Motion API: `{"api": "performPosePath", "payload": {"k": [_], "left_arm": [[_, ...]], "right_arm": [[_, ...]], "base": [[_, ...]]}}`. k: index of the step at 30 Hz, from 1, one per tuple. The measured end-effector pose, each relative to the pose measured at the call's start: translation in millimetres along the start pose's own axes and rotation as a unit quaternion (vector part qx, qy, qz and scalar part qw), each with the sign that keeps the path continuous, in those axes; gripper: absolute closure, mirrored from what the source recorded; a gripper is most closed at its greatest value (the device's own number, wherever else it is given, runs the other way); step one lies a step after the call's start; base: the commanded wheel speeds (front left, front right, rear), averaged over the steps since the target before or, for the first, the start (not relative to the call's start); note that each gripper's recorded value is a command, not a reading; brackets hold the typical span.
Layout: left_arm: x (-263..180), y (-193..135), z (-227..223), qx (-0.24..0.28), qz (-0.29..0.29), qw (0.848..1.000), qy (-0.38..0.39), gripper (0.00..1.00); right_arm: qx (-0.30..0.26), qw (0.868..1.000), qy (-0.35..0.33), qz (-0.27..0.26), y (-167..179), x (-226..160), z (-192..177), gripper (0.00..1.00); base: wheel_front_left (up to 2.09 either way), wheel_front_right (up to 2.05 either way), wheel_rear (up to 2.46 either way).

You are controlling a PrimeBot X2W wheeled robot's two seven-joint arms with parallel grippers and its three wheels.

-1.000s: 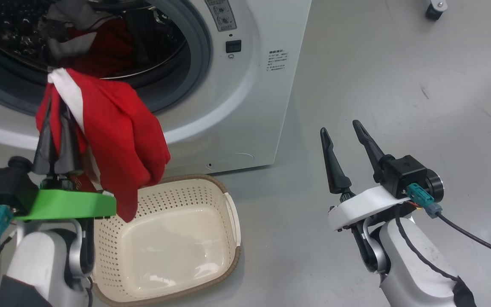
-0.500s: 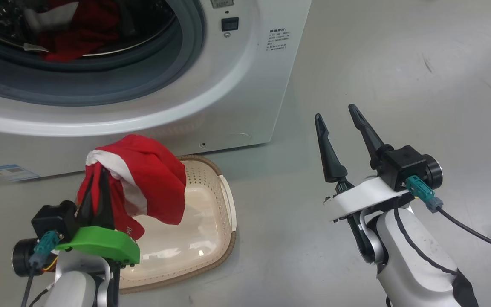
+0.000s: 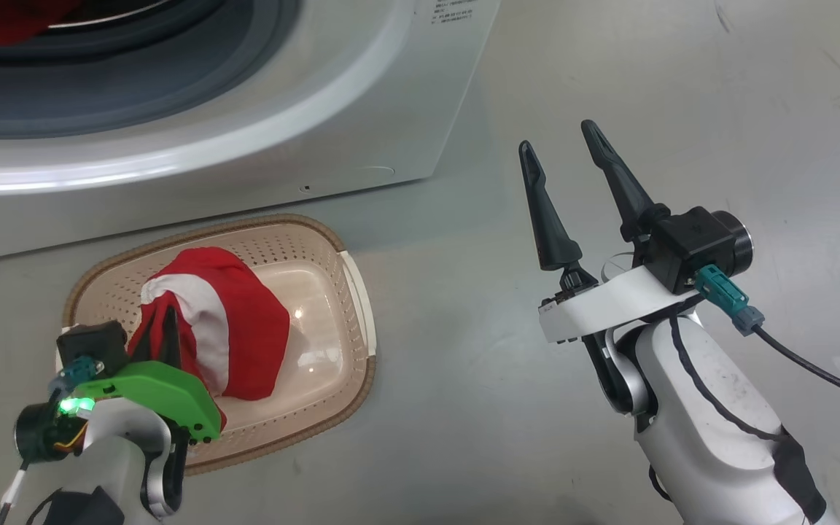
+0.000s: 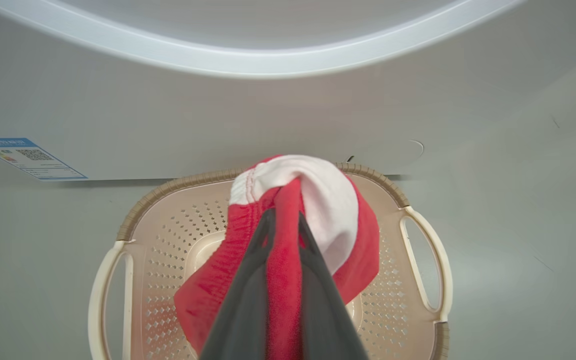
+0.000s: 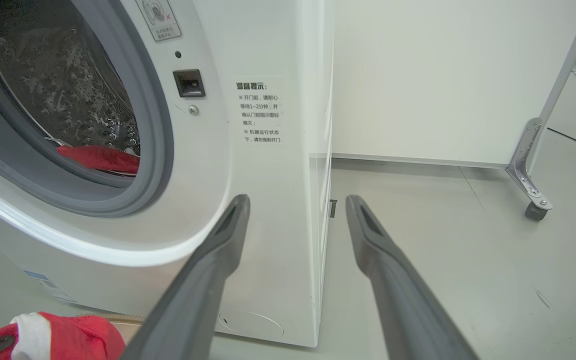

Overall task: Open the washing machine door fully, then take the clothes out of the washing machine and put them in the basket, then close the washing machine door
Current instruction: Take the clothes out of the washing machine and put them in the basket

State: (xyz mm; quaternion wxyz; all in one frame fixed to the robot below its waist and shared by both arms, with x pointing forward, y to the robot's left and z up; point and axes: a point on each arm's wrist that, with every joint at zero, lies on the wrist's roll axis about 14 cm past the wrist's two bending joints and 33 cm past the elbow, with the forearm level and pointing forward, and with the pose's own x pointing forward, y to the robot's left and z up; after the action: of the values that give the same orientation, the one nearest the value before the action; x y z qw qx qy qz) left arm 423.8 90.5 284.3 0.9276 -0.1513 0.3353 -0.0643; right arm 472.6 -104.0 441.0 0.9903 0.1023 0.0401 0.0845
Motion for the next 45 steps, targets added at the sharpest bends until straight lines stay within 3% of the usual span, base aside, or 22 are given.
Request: {"api": "performPosePath", "payload": {"k": [8, 14, 23, 24, 25, 26, 27, 45], "left_arm": [[37, -3, -39, 0.007, -0.014, 0.996, 0.083, 1.00], [49, 0, -78, -0.018, -0.011, 0.988, 0.152, 1.00], [61, 3, -100, -0.038, -0.008, 0.980, 0.193, 1.00], [59, 4, -104, -0.041, -0.006, 0.978, 0.202, 0.84], [58, 5, -107, -0.042, -0.006, 0.977, 0.208, 0.59], [58, 5, -108, -0.043, -0.004, 0.977, 0.209, 0.14], [58, 5, -107, -0.044, -0.003, 0.978, 0.206, 0.00], [53, 5, -20, -0.039, -0.007, 0.999, 0.028, 0.00]], "right_arm": [[-0.002, 1.000, 0.017, -0.009, -13, 13, -19, 0.00], [-0.002, 0.999, 0.030, -0.019, -25, 19, -32, 0.00], [-0.004, 0.999, 0.041, -0.026, -32, 25, -44, 0.00], [-0.004, 0.999, 0.042, -0.025, -32, 25, -45, 0.00], [-0.004, 0.999, 0.042, -0.025, -32, 25, -45, 0.00], [-0.003, 0.999, 0.042, -0.025, -32, 25, -45, 0.00], [-0.003, 0.999, 0.043, -0.025, -32, 25, -46, 0.00], [-0.010, 0.999, 0.020, -0.038, -33, 22, -21, 0.00]], "base": [[0.00, 0.00, 0.00], [0.00, 0.00, 0.00], [0.00, 0.00, 0.00], [0.00, 0.00, 0.00], [0.00, 0.00, 0.00], [0.00, 0.00, 0.00], [0.00, 0.00, 0.00], [0.00, 0.00, 0.00]]}}
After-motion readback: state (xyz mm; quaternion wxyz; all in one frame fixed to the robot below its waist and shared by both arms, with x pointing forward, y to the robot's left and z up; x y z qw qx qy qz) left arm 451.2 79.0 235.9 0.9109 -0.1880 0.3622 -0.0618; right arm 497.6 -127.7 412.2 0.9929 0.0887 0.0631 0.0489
